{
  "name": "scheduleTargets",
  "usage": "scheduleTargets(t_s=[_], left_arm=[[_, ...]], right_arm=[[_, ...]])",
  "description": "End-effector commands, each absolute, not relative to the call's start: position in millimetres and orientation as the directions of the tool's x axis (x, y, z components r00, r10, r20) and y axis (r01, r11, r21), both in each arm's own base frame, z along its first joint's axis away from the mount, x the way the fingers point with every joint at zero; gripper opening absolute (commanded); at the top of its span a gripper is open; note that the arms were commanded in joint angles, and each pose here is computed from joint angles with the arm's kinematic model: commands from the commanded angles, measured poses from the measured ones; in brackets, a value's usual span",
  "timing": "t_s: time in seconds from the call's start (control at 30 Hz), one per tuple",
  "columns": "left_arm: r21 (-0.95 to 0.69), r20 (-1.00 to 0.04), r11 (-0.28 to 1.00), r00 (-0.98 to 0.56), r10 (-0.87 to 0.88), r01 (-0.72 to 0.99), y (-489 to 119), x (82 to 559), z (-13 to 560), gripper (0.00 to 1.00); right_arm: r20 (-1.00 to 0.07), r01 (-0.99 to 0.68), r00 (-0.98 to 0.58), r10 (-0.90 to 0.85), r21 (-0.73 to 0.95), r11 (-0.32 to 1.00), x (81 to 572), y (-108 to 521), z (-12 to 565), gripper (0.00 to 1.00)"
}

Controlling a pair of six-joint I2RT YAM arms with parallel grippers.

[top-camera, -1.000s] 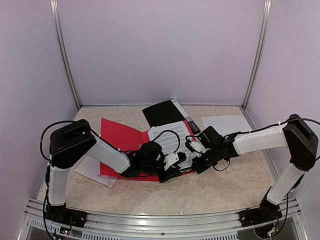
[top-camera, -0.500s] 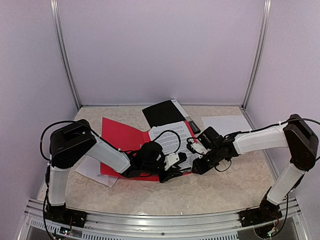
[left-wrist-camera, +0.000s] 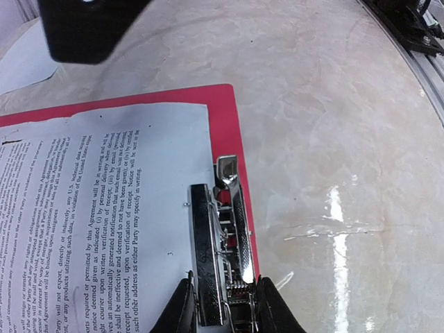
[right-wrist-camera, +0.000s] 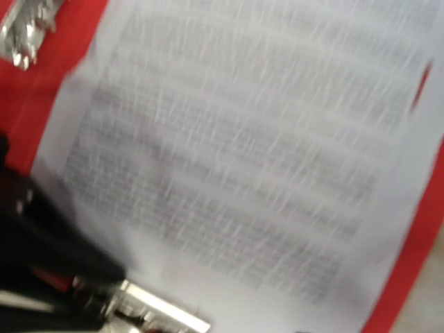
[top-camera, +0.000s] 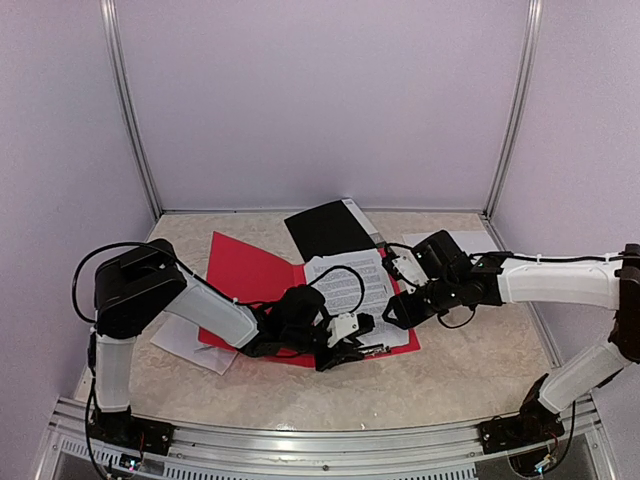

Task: Put the files into the folder
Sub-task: Move the folder with some files to the center of the board, then open the spring clip on the folder with some files.

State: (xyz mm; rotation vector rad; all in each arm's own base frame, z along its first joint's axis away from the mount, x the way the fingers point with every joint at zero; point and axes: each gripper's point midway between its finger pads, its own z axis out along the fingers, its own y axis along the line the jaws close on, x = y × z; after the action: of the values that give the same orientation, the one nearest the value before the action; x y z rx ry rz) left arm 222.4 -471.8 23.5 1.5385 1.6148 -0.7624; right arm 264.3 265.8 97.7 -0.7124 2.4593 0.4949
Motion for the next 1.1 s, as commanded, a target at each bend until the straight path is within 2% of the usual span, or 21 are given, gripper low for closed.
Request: scheduleTargets(t_s=[0.0, 0.13, 0.23, 0.47, 0.57, 0.73, 0.87, 1.07], left_arm=[[0.004, -0.786, -0.003, 0.005, 0.618, 1.0, -460, 179, 2, 0.25], [0.034, -0.79, -0.02, 0.04, 0.612, 0.999, -482, 166, 13, 0.29], [0.062, -0.791, -0.018, 0.06, 0.61, 0.998, -497, 160, 17, 0.37], [0.069, -0.832, 0.077, 0.015, 0.554, 0.995, -500, 169, 54, 0.71], [0.082, -0.854, 0.123, 0.006, 0.521, 0.989, -494, 176, 79, 0.82], [0.047, -0.88, 0.254, -0.081, 0.469, 0.966, -472, 200, 120, 0.85], [-0.042, -0.858, 0.447, -0.262, 0.442, 0.894, -436, 235, 139, 0.82], [-0.201, -0.757, 0.691, -0.558, 0.34, 0.695, -367, 275, 135, 0.8]], right_arm=[[-0.6, -0.537, -0.718, -0.353, 0.154, 0.83, 271, 253, 114, 0.42], [-0.602, -0.526, -0.72, -0.346, 0.147, 0.838, 272, 249, 114, 0.43], [-0.606, -0.491, -0.725, -0.327, 0.122, 0.863, 277, 239, 114, 0.44], [-0.643, -0.425, -0.724, -0.249, 0.132, 0.896, 285, 217, 128, 0.45], [-0.654, -0.424, -0.718, -0.238, 0.141, 0.894, 284, 217, 134, 0.45], [-0.669, -0.443, -0.708, -0.225, 0.172, 0.88, 285, 225, 137, 0.46], [-0.698, -0.467, -0.683, -0.216, 0.189, 0.864, 289, 235, 142, 0.44], [-0.718, -0.548, -0.651, -0.245, 0.222, 0.806, 290, 271, 141, 0.43]])
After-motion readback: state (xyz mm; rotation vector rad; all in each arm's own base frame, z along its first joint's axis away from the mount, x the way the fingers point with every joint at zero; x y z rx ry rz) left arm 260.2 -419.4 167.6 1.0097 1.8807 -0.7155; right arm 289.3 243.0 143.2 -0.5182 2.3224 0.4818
